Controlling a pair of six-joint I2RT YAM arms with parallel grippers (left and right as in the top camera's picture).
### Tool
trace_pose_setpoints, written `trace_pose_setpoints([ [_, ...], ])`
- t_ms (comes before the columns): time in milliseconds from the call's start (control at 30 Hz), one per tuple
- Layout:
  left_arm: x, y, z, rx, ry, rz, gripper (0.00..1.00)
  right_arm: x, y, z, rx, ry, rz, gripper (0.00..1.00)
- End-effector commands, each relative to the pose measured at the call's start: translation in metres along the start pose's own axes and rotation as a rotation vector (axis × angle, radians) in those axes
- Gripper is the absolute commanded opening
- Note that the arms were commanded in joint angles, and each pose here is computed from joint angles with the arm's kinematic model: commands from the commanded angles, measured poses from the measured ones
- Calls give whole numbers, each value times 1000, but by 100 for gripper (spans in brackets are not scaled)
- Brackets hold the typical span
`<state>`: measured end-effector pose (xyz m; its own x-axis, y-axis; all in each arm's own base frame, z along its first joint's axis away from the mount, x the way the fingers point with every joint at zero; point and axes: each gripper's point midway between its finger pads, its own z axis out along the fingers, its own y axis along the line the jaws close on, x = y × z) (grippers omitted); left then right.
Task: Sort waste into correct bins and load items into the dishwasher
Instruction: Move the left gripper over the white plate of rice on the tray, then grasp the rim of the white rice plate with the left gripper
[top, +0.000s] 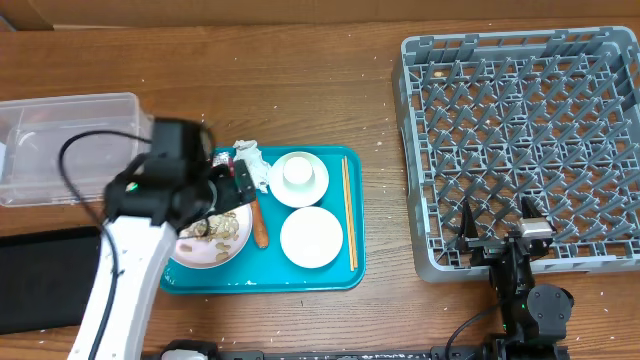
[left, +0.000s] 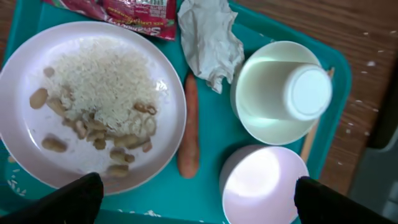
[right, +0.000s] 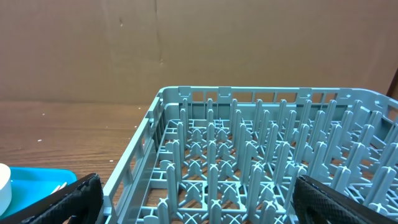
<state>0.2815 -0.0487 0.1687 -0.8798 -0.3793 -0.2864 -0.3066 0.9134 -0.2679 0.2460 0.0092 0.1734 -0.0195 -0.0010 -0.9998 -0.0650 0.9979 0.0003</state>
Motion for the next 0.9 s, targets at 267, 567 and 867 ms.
trace_pose_setpoints([
  [267, -30, 20, 77, -226, 27, -23, 100, 3, -2, 0, 8, 0, 4, 100],
  [567, -43, 16, 119, -222, 15, -119, 82, 3, -2, 0, 8, 0, 4, 100],
  [867, -39, 17, 134, -226, 38, -230, 68, 3, -2, 0, 8, 0, 4, 100],
])
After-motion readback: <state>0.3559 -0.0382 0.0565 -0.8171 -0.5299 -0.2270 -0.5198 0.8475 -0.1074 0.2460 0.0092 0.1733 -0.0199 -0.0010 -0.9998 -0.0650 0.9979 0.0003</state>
